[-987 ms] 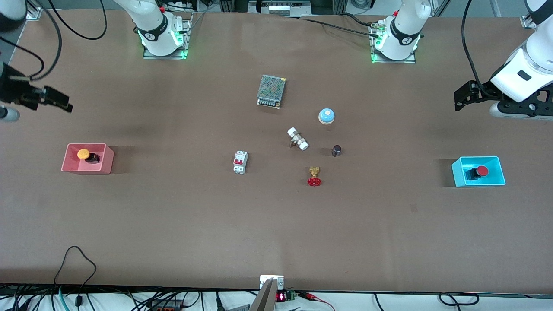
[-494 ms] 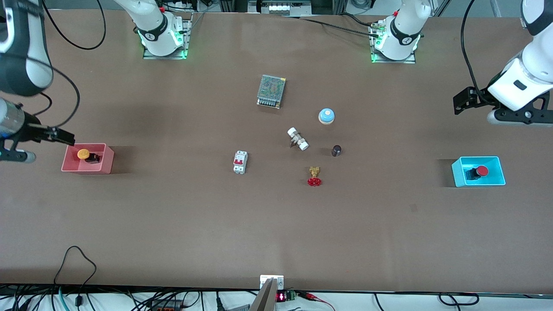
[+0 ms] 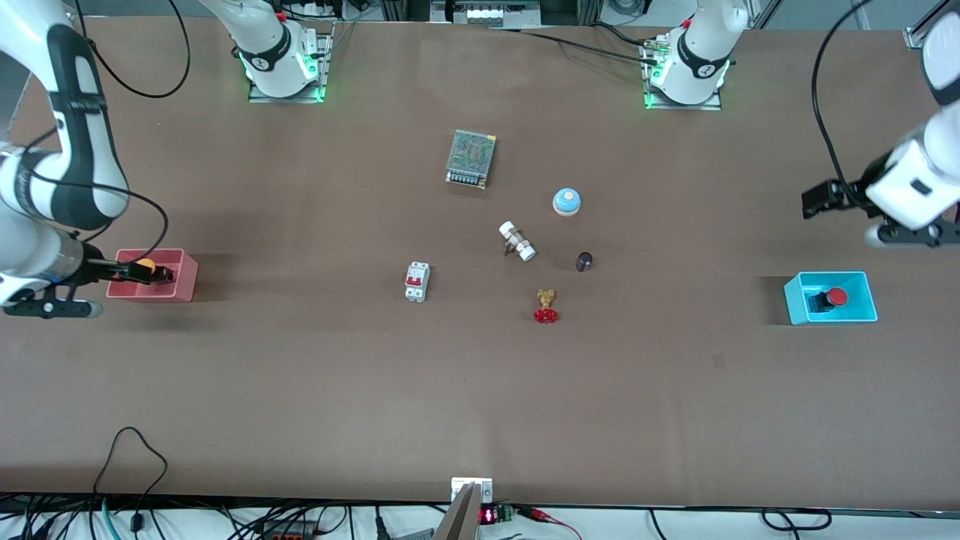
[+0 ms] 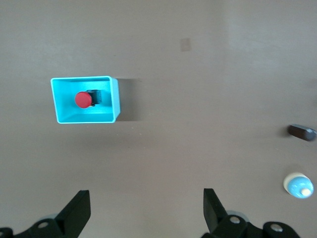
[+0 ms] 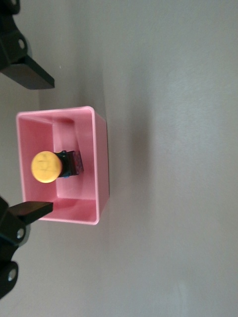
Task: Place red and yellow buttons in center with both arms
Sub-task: 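Grasp the yellow button with the right gripper while the left gripper grasps the red button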
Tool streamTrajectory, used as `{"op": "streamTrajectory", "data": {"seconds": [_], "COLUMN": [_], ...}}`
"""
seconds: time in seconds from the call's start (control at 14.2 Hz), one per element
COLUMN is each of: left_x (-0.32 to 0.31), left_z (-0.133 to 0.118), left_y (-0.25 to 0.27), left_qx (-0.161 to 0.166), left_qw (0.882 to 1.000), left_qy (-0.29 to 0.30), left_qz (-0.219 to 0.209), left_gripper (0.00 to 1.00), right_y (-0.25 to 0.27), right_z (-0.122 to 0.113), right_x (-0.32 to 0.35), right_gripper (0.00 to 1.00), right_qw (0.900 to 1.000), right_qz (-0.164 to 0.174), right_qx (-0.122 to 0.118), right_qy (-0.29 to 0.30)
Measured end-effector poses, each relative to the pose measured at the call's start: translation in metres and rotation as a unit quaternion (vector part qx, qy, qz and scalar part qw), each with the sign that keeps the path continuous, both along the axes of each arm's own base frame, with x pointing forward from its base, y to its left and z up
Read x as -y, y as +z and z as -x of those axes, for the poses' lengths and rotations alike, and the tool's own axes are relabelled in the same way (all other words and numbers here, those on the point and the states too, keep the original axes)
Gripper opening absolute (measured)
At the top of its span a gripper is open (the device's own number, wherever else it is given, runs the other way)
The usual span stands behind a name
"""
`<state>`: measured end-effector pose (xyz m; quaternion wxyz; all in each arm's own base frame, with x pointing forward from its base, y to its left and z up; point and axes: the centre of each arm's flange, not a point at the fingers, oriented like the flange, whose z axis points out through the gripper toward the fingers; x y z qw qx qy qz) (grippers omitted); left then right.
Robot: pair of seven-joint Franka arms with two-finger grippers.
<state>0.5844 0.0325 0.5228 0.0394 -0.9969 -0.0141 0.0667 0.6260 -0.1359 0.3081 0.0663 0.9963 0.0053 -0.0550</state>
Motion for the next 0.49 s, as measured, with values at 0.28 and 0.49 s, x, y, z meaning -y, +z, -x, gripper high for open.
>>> {"op": "streamTrajectory", "data": {"seconds": [0.28, 0.49], "left_x": [-0.059, -0.093], "left_z": [-0.024, -0.047], "left_y": [-0.051, -0.099], "left_qx": [-0.018, 0.003], "left_qw": [0.999, 1.0], "left_qy": [0.029, -0.003], "left_qz": [-0.019, -0.023], "left_gripper": [1.0, 1.0], "right_y": [-0.03, -0.039], "right_z": [0.004, 0.01], "right_x": [0.008, 0.02], "right_gripper": [1.0, 1.0], "right_qw": [1.0, 0.999], "right_qz": [-0.004, -0.008], "right_qx": [-0.025, -0.028], "right_qy": [0.012, 0.032]}}
